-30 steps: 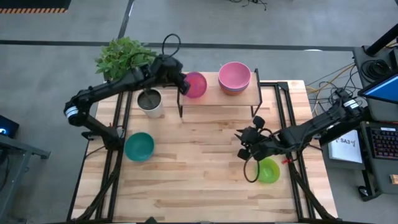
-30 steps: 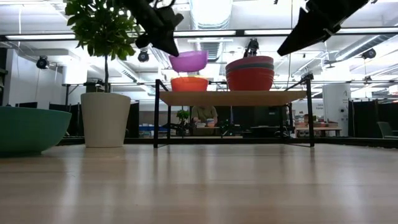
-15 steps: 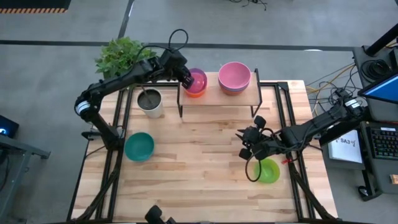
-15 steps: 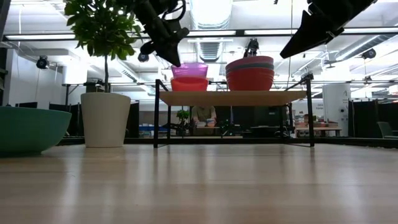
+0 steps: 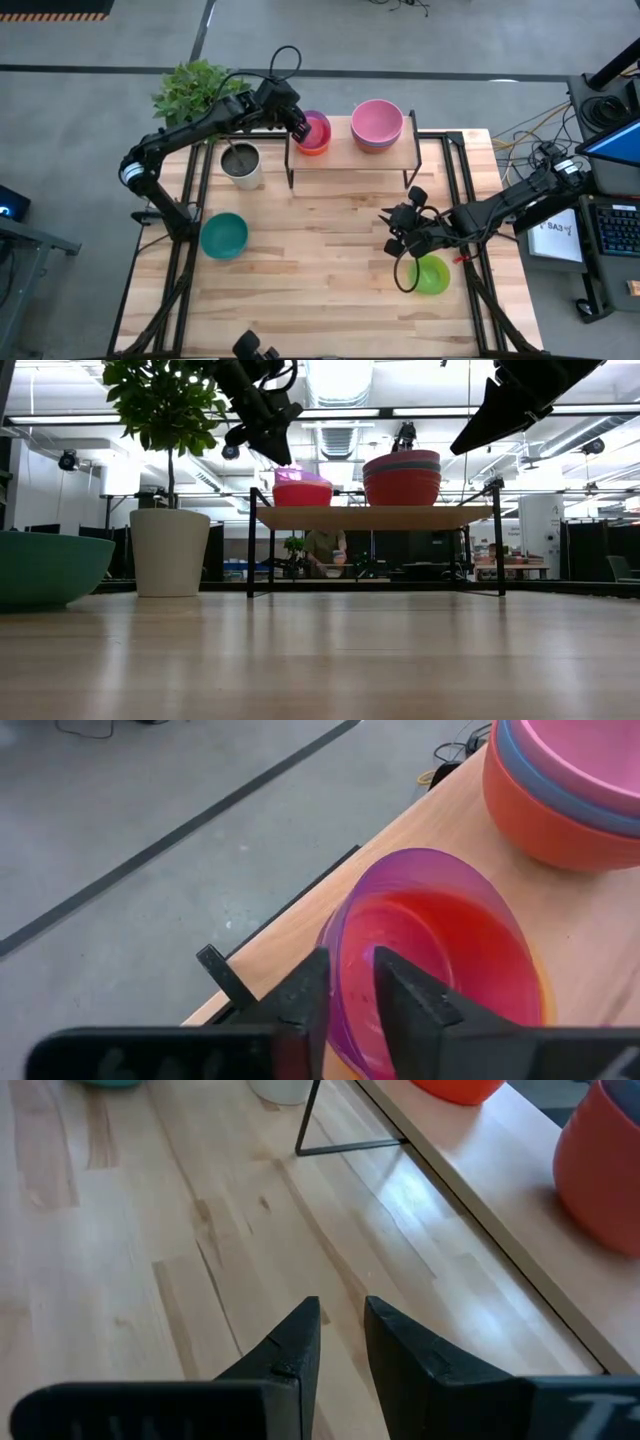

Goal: Place and stack bowls onto a shelf
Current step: Stack the purple bowl into the transparent yellow bowl on the shelf, then stack the blue green bowl into the pink bowl on the shelf

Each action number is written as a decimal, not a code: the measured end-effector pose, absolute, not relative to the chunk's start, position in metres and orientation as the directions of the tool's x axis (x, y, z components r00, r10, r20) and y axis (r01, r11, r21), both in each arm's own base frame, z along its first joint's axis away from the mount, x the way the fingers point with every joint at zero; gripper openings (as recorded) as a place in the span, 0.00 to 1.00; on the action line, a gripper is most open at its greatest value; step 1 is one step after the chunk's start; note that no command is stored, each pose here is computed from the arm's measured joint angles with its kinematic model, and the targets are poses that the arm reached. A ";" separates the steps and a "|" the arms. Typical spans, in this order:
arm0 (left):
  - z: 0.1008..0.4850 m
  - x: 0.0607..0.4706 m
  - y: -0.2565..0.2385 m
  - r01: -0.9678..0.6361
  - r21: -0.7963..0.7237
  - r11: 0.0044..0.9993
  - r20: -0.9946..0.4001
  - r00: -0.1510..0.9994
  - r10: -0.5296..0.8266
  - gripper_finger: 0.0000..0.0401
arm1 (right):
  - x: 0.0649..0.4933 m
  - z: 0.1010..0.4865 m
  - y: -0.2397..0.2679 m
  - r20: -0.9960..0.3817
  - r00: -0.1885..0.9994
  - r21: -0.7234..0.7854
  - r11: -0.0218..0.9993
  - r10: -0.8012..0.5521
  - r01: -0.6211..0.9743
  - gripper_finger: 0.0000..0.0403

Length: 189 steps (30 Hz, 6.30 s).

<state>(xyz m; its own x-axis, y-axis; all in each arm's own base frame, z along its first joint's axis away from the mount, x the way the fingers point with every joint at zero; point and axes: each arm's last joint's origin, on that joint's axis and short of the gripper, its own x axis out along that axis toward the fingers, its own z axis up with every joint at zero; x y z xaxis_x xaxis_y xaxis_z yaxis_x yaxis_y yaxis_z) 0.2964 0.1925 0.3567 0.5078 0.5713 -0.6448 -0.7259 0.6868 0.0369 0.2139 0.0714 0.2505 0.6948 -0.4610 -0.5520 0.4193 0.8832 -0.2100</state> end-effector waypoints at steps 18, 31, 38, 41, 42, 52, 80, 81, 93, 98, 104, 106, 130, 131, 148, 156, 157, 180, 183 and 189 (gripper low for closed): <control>0.365 0.304 0.195 -0.502 0.296 0.812 -0.546 0.609 0.576 0.11 | 0.214 0.250 0.071 -0.552 0.695 -0.213 0.883 -0.462 0.418 0.18; 0.337 0.304 0.201 -0.585 0.287 0.759 -0.601 0.507 0.618 0.01 | 0.214 0.250 0.071 -0.552 0.694 -0.215 0.883 -0.462 0.417 0.18; 0.335 0.302 0.200 -0.597 0.265 0.757 -0.625 0.492 0.606 0.00 | 0.214 0.250 0.071 -0.552 0.694 -0.216 0.883 -0.463 0.417 0.18; 0.336 0.305 0.191 -0.584 0.231 0.778 -0.637 0.514 0.575 0.00 | 0.214 0.250 0.071 -0.552 0.694 -0.220 0.883 -0.463 0.414 0.18; 0.337 0.307 0.184 -0.558 0.211 0.803 -0.640 0.541 0.545 0.00 | 0.214 0.250 0.071 -0.552 0.694 -0.225 0.884 -0.463 0.411 0.18; 0.344 0.313 0.075 -0.261 0.198 0.945 -0.634 0.701 0.326 0.00 | 0.217 0.246 0.074 -0.549 0.736 -0.197 0.917 -0.397 0.347 0.18; 0.250 0.204 -0.079 -0.764 0.001 0.645 -0.992 0.080 0.097 0.04 | 0.233 0.250 0.072 -0.506 0.791 -0.208 0.939 -0.343 0.275 0.18; 0.248 0.206 -0.079 -0.763 0.014 0.647 -0.992 0.069 0.102 0.05 | 0.234 0.251 0.071 -0.499 0.795 -0.214 0.938 -0.345 0.273 0.18; 0.216 0.220 -0.087 -0.747 0.147 0.648 -0.986 -0.061 0.153 0.36 | 0.240 0.275 0.068 -0.451 0.828 -0.276 0.934 -0.333 0.225 0.18; 0.196 0.224 -0.089 -0.737 0.174 0.653 -0.982 -0.084 0.167 0.38 | 0.240 0.275 0.068 -0.461 0.827 -0.271 0.939 -0.321 0.213 0.18; 0.183 0.226 -0.090 -0.737 0.165 0.655 -0.984 -0.075 0.164 0.28 | 0.240 0.275 0.068 -0.461 0.827 -0.267 0.939 -0.321 0.215 0.18; 0.182 0.227 -0.090 -0.727 0.167 0.666 -0.984 -0.076 0.164 0.21 | 0.240 0.275 0.068 -0.461 0.827 -0.267 0.939 -0.321 0.215 0.18; 0.278 0.280 -0.124 -0.202 0.063 0.977 -0.925 0.355 0.133 0.00 | 0.228 0.264 0.086 -0.494 0.869 -0.175 0.981 -0.015 -0.083 0.18; 0.285 0.284 -0.123 -0.178 0.083 0.980 -0.910 0.387 0.148 0.00 | 0.227 0.264 0.086 -0.481 0.876 -0.172 0.979 0.012 -0.108 0.18; 0.364 0.361 -0.031 0.042 0.460 0.887 -0.692 0.643 0.329 0.00 | 0.203 0.266 0.085 -0.445 0.873 -0.043 0.969 0.199 -0.243 0.18; 0.382 0.392 0.026 -0.030 0.608 0.793 -0.518 0.742 0.426 0.00 | 0.195 0.269 0.089 -0.450 0.864 -0.027 0.964 0.226 -0.266 0.18; 0.384 0.395 0.033 -0.041 0.619 0.784 -0.507 0.742 0.439 0.00 | 0.195 0.269 0.089 -0.450 0.864 -0.026 0.964 0.227 -0.266 0.18; 0.383 0.448 0.118 -0.070 0.600 0.797 -0.485 0.760 0.432 0.00 | 0.195 0.267 0.089 -0.453 0.863 -0.011 0.967 0.222 -0.254 0.18; 0.379 0.456 0.121 -0.047 0.593 0.804 -0.519 0.741 0.426 0.00 | 0.195 0.267 0.089 -0.453 0.863 -0.009 0.967 0.222 -0.253 0.18; 0.362 0.462 0.129 -0.016 0.575 0.818 -0.565 0.714 0.412 0.00 | 0.195 0.267 0.089 -0.456 0.862 -0.015 0.967 0.221 -0.256 0.18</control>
